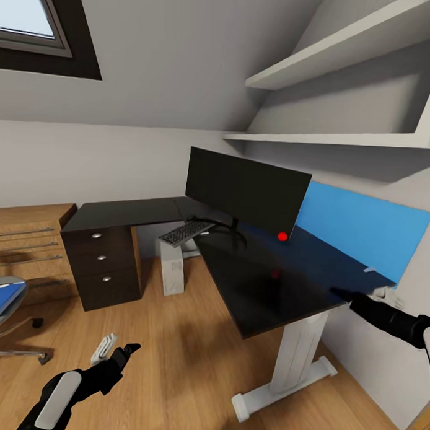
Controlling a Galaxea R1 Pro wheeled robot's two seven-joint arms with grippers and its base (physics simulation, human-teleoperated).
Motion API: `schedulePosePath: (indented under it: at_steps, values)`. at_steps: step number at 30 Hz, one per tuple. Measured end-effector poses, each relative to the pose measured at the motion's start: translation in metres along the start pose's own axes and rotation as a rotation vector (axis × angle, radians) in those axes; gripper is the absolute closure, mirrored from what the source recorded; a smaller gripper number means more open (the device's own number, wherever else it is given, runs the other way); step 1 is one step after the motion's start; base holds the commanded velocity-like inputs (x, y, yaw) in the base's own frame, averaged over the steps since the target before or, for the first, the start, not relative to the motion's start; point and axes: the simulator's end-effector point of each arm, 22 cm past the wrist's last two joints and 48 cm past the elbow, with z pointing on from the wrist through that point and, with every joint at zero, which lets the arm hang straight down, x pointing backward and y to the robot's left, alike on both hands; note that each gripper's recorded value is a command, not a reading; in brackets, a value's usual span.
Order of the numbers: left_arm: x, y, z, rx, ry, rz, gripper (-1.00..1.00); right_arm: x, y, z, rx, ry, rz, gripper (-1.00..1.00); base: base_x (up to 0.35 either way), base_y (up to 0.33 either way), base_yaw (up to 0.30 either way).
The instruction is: In the bedroom, organize the workspace by keeping the computer under the desk, ensuring the monitor is on the desk, placing the keyboard on the desk next to the monitor, placing the mouse on the desk next to the keyboard, moving the folder from the swivel chair onto the desk next to the mouse, stacking the notebook on top of the folder with the pen on top of the notebook, and positioning the swivel chair next to the desk.
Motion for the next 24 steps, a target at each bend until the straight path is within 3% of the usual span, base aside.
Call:
schedulePosePath:
  at_steps: [8,15,19,24]
  values:
    - [-0.011,-0.005,-0.008,-0.014,-0.039,-0.009,-1.0,-0.028,0.005,0.003,0.015,-0.013,0.025,-1.0,0.0,0.0,0.0]
    - [-0.018,0.0,-0.012,-0.043,-0.075,-0.031,-1.0,-0.069,-0.009,0.045,0.069,0.012,0.148,-1.0,0.0,0.0,0.0]
    - [-0.019,0.0,-0.015,-0.054,-0.081,-0.037,-1.0,-0.089,-0.018,0.064,0.12,0.006,0.181,-1.0,0.0,0.0,0.0]
    - [-0.017,0.001,-0.019,-0.071,-0.073,-0.044,-1.0,-0.11,-0.02,0.069,0.145,-0.039,0.184,-1.0,0.0,0.0,0.0]
